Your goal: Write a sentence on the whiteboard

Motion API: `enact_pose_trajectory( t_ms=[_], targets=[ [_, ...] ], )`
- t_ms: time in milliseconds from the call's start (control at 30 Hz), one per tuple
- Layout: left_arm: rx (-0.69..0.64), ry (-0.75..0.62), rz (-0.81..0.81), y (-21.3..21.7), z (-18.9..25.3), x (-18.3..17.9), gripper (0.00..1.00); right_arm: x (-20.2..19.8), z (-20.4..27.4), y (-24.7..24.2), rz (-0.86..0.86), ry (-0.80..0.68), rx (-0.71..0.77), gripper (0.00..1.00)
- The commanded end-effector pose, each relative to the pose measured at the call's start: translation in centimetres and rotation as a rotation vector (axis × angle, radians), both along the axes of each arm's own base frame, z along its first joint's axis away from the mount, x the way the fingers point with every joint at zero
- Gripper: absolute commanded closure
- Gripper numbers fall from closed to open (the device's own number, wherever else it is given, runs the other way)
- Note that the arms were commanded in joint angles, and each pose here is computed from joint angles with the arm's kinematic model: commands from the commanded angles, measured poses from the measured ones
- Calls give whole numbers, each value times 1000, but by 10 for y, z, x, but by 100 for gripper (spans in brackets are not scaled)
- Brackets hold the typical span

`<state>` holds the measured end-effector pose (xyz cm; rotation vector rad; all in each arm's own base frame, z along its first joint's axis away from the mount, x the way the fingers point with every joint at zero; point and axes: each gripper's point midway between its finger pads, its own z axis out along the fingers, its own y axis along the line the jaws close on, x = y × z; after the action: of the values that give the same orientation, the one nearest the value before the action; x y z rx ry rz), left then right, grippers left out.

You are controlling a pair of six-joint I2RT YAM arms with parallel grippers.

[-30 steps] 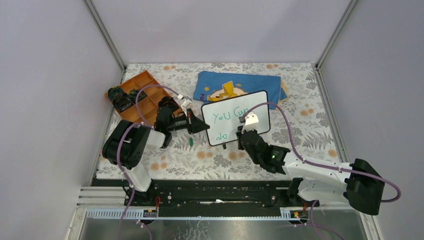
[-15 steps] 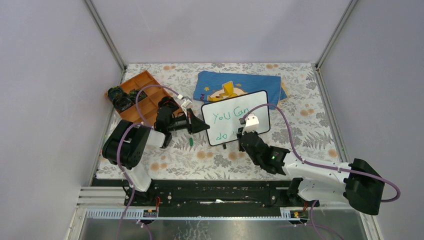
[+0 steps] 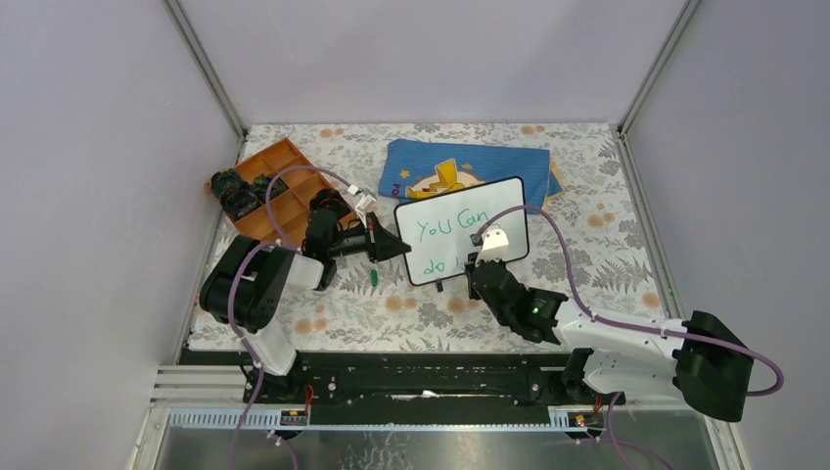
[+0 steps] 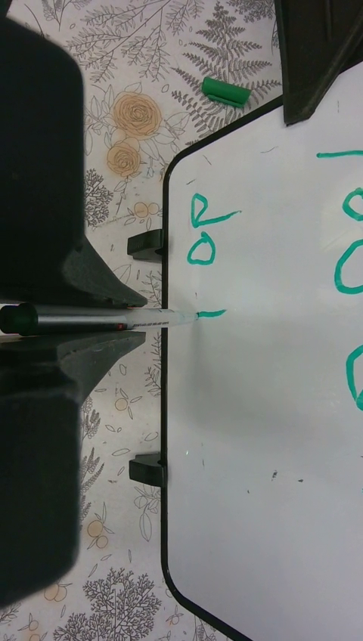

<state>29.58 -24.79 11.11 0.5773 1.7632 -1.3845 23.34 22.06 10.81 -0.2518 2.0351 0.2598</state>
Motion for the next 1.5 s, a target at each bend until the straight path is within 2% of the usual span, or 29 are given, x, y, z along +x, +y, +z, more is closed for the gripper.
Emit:
enact_pose_trajectory(
  t_ms=[0, 333, 600, 1000, 1467],
  targets=[
    [52, 80, -37, -5, -24, -15, 100, 2, -2, -14, -53, -9, -21, 100],
    [55, 81, -37, -5, -25, -15, 100, 7, 10, -22, -89, -39, -14, 100],
    [54, 79, -37, -5, -24, -15, 100, 0, 27, -6, 20, -79, 83, 100],
    [56, 81, -38, -5, -25, -16, 100, 2, 32, 14, 76, -74, 115, 100],
    [61, 81, -40, -5, -26, -16, 100, 13, 30, 8, -2, -84, 93, 100]
  ],
)
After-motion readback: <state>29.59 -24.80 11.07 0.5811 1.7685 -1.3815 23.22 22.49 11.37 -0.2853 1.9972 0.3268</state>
